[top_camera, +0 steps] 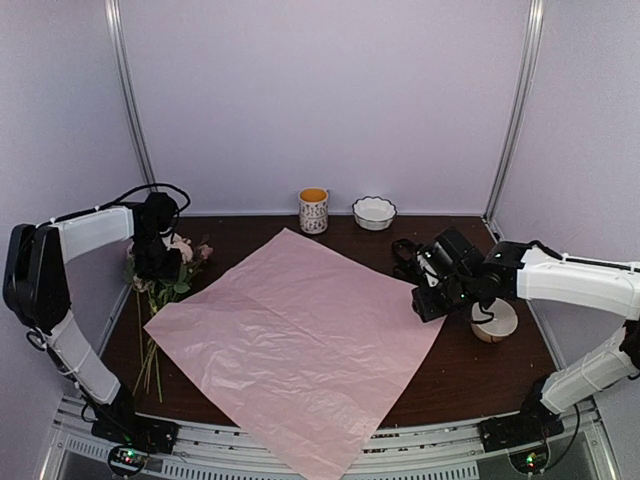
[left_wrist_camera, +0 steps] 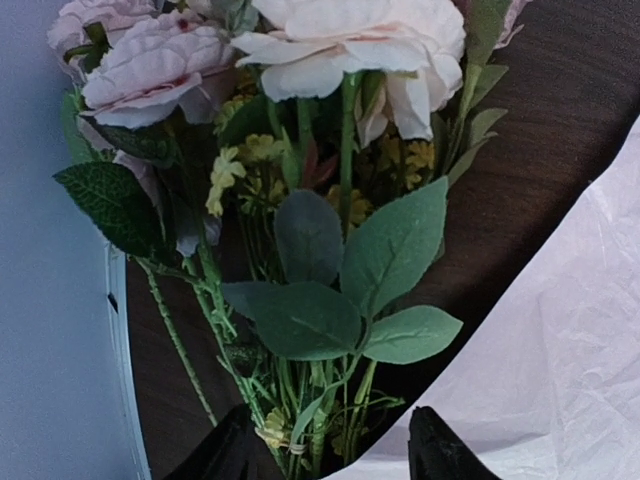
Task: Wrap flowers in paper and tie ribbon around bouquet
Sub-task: Pick up the fake flower from the corner of the board.
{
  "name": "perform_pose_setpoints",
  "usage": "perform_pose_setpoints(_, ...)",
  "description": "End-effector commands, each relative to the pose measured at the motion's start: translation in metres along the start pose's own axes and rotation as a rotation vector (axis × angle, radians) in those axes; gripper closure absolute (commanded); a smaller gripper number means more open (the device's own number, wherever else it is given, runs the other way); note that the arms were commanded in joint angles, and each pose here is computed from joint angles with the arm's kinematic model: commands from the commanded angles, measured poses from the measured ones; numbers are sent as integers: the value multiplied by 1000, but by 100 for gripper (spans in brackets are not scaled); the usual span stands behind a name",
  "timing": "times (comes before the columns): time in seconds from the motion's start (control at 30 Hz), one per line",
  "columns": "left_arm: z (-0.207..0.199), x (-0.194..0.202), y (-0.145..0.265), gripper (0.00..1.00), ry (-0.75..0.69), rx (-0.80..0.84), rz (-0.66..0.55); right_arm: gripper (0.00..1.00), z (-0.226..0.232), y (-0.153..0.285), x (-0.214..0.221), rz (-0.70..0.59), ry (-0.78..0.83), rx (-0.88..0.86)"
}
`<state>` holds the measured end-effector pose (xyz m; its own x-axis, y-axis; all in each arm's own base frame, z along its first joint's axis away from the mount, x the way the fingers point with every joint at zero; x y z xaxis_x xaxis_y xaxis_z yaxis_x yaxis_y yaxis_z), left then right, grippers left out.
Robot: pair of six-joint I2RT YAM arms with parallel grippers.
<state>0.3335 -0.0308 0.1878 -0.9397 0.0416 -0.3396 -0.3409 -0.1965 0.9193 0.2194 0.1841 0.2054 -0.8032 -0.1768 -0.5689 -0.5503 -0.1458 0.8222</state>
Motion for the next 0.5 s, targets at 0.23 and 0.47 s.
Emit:
perform_pose_setpoints(0.23, 3, -30, -39, 49, 6, -41, 0, 46, -1, 6, 3, 0, -40, -19)
perform_pose_setpoints(0.47, -2, -33, -50, 77, 10, -9, -14, 46, -3, 15, 0, -22, -104, -19)
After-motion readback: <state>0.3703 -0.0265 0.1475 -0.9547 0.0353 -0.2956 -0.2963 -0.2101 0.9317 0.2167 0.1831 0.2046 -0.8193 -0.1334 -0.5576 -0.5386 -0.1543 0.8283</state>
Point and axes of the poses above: each gripper's point midway between its finger pads, its own y axis back along the fingers, its own z axis along the line the jaws close on, x = y × z, the point moved 9 cm from there along y, back along the fingers, and after that the axes turned 6 degrees about -y, right-handed, at the moved point
